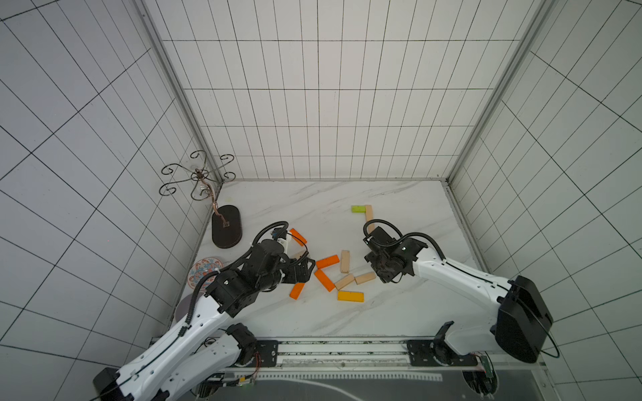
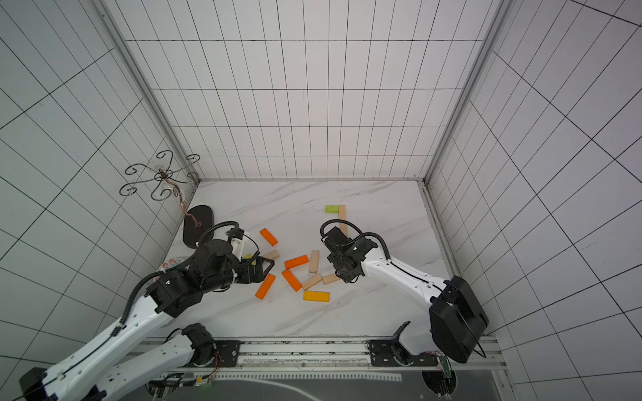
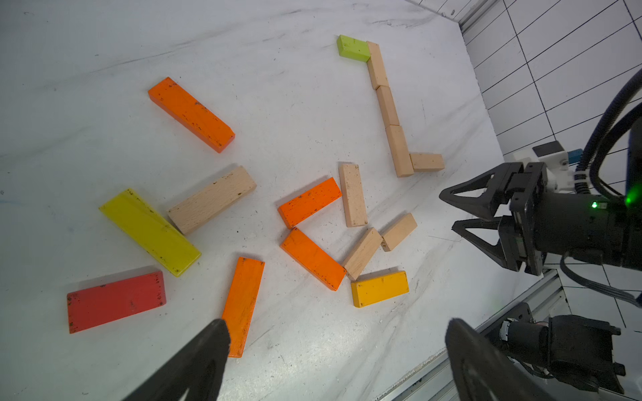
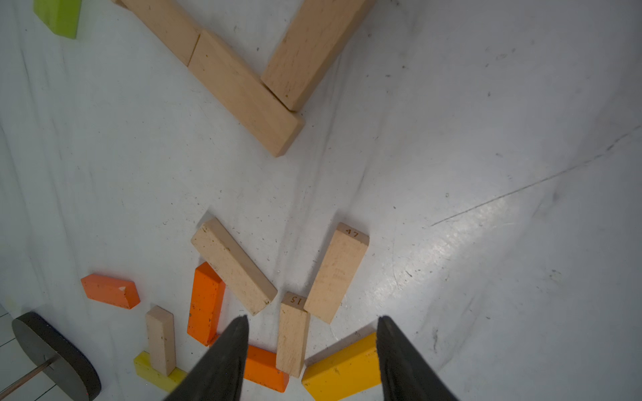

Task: Assemble a giraffe with building blocks
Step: Pick up the building block from the center of the board.

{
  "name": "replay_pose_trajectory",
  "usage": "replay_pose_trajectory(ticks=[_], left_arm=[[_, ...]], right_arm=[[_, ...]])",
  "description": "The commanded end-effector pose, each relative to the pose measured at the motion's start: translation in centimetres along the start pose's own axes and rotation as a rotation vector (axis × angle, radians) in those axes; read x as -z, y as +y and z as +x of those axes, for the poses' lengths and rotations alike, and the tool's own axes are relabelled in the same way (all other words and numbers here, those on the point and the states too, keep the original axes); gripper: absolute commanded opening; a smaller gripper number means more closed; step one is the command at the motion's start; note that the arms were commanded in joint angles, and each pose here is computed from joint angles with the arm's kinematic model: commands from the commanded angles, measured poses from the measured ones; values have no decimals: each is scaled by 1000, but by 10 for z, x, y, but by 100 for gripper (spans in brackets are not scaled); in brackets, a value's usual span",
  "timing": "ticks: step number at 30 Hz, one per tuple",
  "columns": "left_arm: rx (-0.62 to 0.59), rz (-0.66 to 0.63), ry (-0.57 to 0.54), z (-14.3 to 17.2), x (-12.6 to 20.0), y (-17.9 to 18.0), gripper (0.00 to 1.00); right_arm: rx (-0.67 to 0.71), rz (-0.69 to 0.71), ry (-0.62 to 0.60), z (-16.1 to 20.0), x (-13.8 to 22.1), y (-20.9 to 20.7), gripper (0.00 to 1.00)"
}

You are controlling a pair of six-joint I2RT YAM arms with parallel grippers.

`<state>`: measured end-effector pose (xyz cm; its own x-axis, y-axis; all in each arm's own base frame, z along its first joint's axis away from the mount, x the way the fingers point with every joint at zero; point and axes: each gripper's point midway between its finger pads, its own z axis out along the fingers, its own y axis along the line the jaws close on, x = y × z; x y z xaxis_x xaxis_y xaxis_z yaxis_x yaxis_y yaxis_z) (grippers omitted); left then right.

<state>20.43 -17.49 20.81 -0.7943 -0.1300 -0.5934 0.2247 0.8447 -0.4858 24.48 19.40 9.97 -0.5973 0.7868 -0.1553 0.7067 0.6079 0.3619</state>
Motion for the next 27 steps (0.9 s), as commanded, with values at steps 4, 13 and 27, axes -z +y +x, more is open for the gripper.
replay_pose_trajectory(ticks=[4, 13, 27], left_arm=[[23, 20, -22, -2, -3, -2, 97], [17, 43, -2, 5, -11, -4, 97], [-27, 65, 0, 4, -15, -8, 97]], right_arm=[[8, 59, 32, 19, -28, -20, 57], [16, 110, 37, 27, -47, -26, 54], [-17, 167, 11, 28, -73, -31, 50]])
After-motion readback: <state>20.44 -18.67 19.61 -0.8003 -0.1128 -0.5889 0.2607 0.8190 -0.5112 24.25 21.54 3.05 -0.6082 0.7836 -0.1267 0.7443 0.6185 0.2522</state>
